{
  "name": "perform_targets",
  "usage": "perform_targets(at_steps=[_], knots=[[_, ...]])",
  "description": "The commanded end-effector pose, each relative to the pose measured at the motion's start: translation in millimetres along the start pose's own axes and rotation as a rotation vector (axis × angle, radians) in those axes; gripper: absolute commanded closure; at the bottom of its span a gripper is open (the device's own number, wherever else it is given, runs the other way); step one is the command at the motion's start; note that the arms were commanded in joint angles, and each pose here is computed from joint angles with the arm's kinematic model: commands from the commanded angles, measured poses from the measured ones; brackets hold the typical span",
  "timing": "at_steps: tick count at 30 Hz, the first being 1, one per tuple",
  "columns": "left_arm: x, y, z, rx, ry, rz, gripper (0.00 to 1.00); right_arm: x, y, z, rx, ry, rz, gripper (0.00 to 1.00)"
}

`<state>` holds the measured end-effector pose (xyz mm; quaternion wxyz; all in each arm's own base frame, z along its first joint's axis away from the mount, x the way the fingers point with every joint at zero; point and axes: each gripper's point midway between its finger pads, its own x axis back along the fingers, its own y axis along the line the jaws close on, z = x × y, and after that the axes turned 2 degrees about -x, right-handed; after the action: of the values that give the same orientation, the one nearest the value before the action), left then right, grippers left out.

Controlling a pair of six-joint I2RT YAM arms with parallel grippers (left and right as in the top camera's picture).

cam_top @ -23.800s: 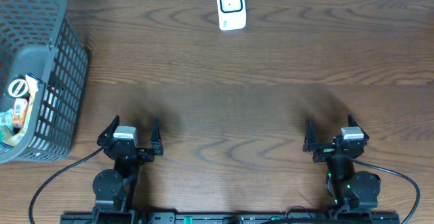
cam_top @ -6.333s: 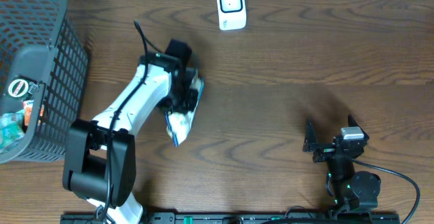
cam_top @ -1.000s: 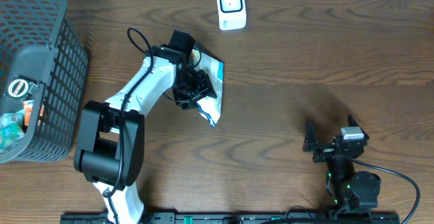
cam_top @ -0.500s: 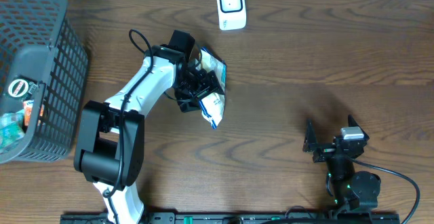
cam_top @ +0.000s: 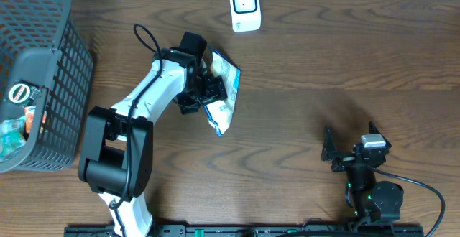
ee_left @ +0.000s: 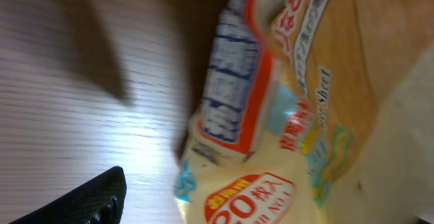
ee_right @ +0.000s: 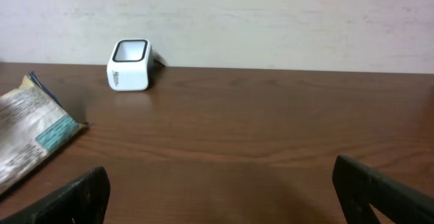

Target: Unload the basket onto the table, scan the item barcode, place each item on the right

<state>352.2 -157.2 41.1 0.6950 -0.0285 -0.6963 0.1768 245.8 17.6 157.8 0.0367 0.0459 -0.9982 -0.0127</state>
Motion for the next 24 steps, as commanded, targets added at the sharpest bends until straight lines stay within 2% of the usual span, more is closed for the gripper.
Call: perform_targets(at_steps=[1,5,8,11,14,19,21,22,24], knots=[[9.8,48.8,-24.8,-0.039,-0.14,-0.282,0.12,0.3,-1.9,0.3,0.004,-0.001,0.01,0.01],[27.7,82.8,-42.9,-0.04,-0.254,-0.502,0.12,0.3,-1.9,0.3,0.004,-0.001,0.01,0.01],[37.4,94.3,-50.7,-0.04,-0.305,-0.586,0.12,0.3,-1.9,0.3,0.004,-0.001,0.01,0.01],[37.1,93.2,-52.0,-0.039,-0.311,-0.581,0.12,0.3,-1.9,0.3,0.004,-0.001,0.01,0.01],[34.1,89.5,-50.4,-0.04,-0.298,-0.554,0.19,0.3,-1.9,0.3,0.004,-0.001,0.01,0.01],[26.0,76.4,-48.4,-0.054,-0.271,-0.471,0.2,0.3,-1.9,0.3,0.004,-0.001,0.01,0.01],[24.1,73.7,-47.0,-0.073,-0.258,-0.455,0.2,0.3,-1.9,0.3,0.004,-0.001,0.01,0.01],[23.0,71.9,-46.0,-0.085,-0.249,-0.444,0.14,0.3,-1.9,0.3,0.004,-0.001,0.01,0.01],[18.5,64.5,-41.6,-0.119,-0.215,-0.398,0.09,0.3,-1.9,0.3,0.004,-0.001,0.01,0.01]])
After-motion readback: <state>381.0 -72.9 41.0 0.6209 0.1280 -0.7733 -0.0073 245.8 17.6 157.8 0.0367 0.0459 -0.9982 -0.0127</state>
